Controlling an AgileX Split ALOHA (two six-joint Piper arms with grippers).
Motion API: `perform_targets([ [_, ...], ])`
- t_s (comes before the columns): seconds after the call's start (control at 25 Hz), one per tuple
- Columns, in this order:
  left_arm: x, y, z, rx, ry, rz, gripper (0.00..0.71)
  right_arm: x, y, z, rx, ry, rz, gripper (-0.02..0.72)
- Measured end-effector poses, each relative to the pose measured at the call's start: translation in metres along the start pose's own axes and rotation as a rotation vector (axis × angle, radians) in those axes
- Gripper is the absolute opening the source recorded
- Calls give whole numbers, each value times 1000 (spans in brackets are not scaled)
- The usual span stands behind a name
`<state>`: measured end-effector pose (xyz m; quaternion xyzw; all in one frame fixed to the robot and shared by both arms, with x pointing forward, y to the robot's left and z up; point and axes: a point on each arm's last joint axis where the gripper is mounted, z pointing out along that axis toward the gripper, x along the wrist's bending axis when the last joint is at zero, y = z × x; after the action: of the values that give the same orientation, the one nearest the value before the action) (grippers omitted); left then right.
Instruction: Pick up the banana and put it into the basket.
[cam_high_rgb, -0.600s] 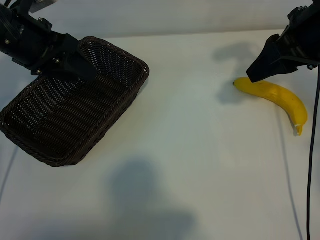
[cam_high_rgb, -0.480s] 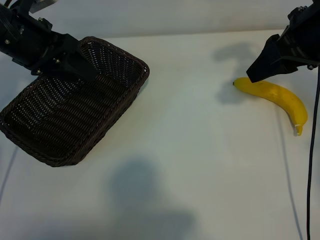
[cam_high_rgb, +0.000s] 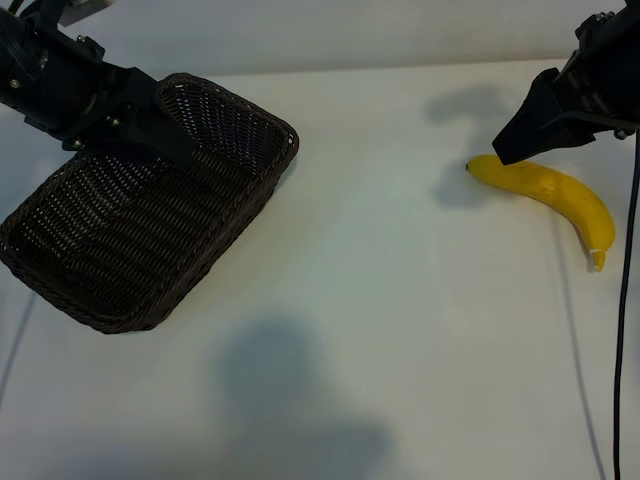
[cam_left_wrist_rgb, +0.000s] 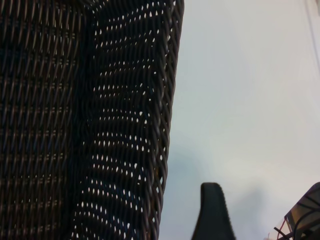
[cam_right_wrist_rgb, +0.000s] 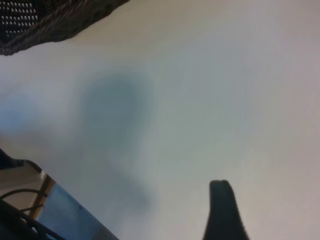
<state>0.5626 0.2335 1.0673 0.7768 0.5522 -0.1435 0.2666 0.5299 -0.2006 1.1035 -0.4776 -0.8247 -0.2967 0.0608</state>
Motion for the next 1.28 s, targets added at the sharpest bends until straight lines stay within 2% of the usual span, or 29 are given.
perform_targets([
  [0.6, 0, 0, 0, 0, 0, 12, 543, 0, 0, 0, -1, 2, 1, 467],
  [0.72, 0, 0, -1, -2, 1, -27, 543, 0, 0, 0, -4, 1, 1, 467],
  [0.84, -3, -4, -17, -48, 13, -110, 543, 0, 0, 0, -4, 1, 1, 467],
  [0.96, -11, -18, -55, -165, 42, -190, 538, 0, 0, 0, -4, 1, 1, 467],
  [1.08, -22, -41, -97, -290, 126, -240, 536, 0, 0, 0, -5, 2, 1, 467],
  [1.2, -33, -73, -129, -390, 279, -309, 533, 0, 0, 0, -5, 1, 1, 467],
  [1.28, -31, -95, -139, -416, 390, -380, 531, 0, 1, 0, -6, 1, 1, 467],
])
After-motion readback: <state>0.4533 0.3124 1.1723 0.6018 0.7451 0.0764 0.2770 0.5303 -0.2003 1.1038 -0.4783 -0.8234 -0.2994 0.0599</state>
